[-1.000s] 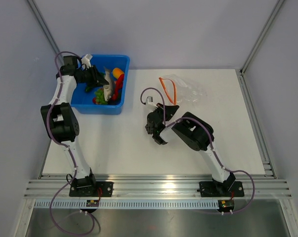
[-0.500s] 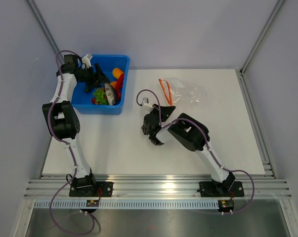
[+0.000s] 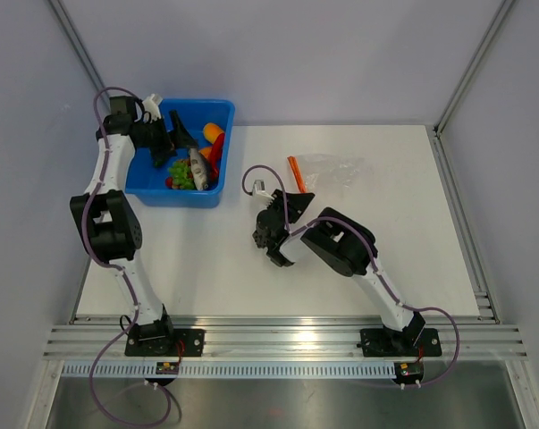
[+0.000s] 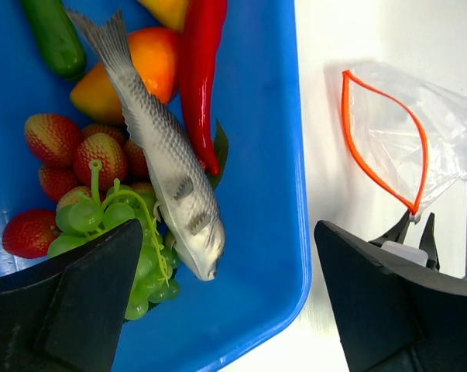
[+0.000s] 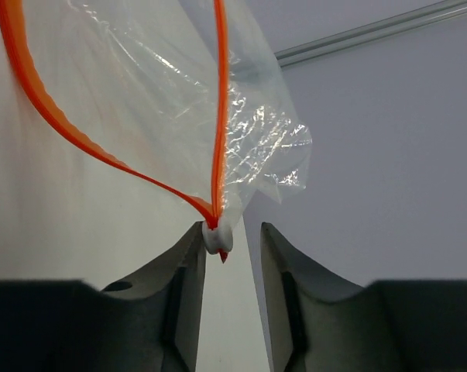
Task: Open the zip-top bag and remove the fake food
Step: Place the zipper food storage bag at the center of the board, then reset both arms
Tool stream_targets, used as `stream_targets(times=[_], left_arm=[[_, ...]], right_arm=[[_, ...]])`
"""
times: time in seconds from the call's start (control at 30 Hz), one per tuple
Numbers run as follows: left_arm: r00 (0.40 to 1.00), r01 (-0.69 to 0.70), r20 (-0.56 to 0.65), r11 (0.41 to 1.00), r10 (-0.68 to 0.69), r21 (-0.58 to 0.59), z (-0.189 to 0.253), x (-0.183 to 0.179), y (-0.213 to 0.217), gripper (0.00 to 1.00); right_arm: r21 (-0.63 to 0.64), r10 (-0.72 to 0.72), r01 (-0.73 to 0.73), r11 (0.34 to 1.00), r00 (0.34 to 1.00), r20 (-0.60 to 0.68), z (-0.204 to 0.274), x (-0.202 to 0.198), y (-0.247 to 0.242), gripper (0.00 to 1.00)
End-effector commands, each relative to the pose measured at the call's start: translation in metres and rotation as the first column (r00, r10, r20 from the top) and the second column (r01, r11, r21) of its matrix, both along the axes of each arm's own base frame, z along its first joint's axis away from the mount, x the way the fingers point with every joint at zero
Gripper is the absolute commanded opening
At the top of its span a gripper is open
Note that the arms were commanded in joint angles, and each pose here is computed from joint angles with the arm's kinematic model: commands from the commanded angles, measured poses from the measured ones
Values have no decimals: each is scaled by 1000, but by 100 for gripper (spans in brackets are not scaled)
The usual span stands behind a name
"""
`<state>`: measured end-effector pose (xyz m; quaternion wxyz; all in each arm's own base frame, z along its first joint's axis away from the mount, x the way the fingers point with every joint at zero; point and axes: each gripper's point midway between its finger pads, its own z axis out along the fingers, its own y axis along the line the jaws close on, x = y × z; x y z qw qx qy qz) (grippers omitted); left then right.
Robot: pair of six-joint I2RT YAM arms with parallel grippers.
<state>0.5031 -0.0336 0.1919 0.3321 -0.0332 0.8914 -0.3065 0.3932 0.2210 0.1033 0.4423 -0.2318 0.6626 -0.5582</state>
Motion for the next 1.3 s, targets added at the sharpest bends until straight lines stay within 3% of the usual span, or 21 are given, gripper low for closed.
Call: stream_targets(times=[0.0,0.13,0.2,0.3,0.37,0.53,0.6,0.63,0.67,0.7,0.73,0.77,0.8,0.93,1.03,1.17,1.27], left_arm=[[992,-28,121,998,21,53,39,0,7,99],[989,-28,144,998,19,59,49,-5,4,99],[988,-26,152,998,17,57,51,-8,2,99],[986,-25,169,998,14,62,57,-11,-1,99],[984,-23,179,998,11,64,60,-12,-2,99],[984,-3,178,998,-8,61,65,-17,-6,99],[985,7,172,998,-16,58,65,-19,-8,99],[984,11,175,998,-21,59,67,-20,-9,99],[985,10,174,998,-20,60,68,-21,-9,99],[983,7,180,998,-18,61,71,-23,-9,99],[983,-4,185,998,-7,61,69,-22,-8,99],[981,-10,193,998,-3,69,69,-22,-7,99],[978,-15,209,997,0,71,73,-22,-7,99],[977,-14,211,997,-2,71,76,-25,-8,99],[977,-16,215,997,1,71,77,-26,-7,99],[971,-32,241,996,12,81,84,-29,-6,99],[966,-49,259,994,23,93,86,-32,-4,99]], right_arm=[[287,-52,-6,958,980,193,20,-6,4,42],[323,-39,-36,946,974,223,25,-7,7,67],[355,-26,-70,932,966,257,34,-7,8,71],[394,-9,-116,912,953,301,47,-6,11,88],[416,-7,-135,899,947,322,53,-4,13,93],[433,22,-162,887,950,311,63,-4,28,98],[493,28,-204,846,940,341,66,-7,37,99],[446,73,-199,872,956,284,58,-10,42,99],[557,84,-273,785,936,341,65,-7,56,99],[601,114,-301,740,938,328,62,-4,66,99],[662,130,-227,714,972,193,25,-12,61,99],[743,199,-243,623,968,150,34,-8,78,99],[773,190,-273,573,962,198,44,-5,83,100],[748,244,-305,589,950,195,51,-6,89,99],[778,297,-329,536,936,191,54,-4,103,100],[844,351,-349,407,913,208,72,0,123,100],[866,359,-339,368,911,204,82,6,122,100]])
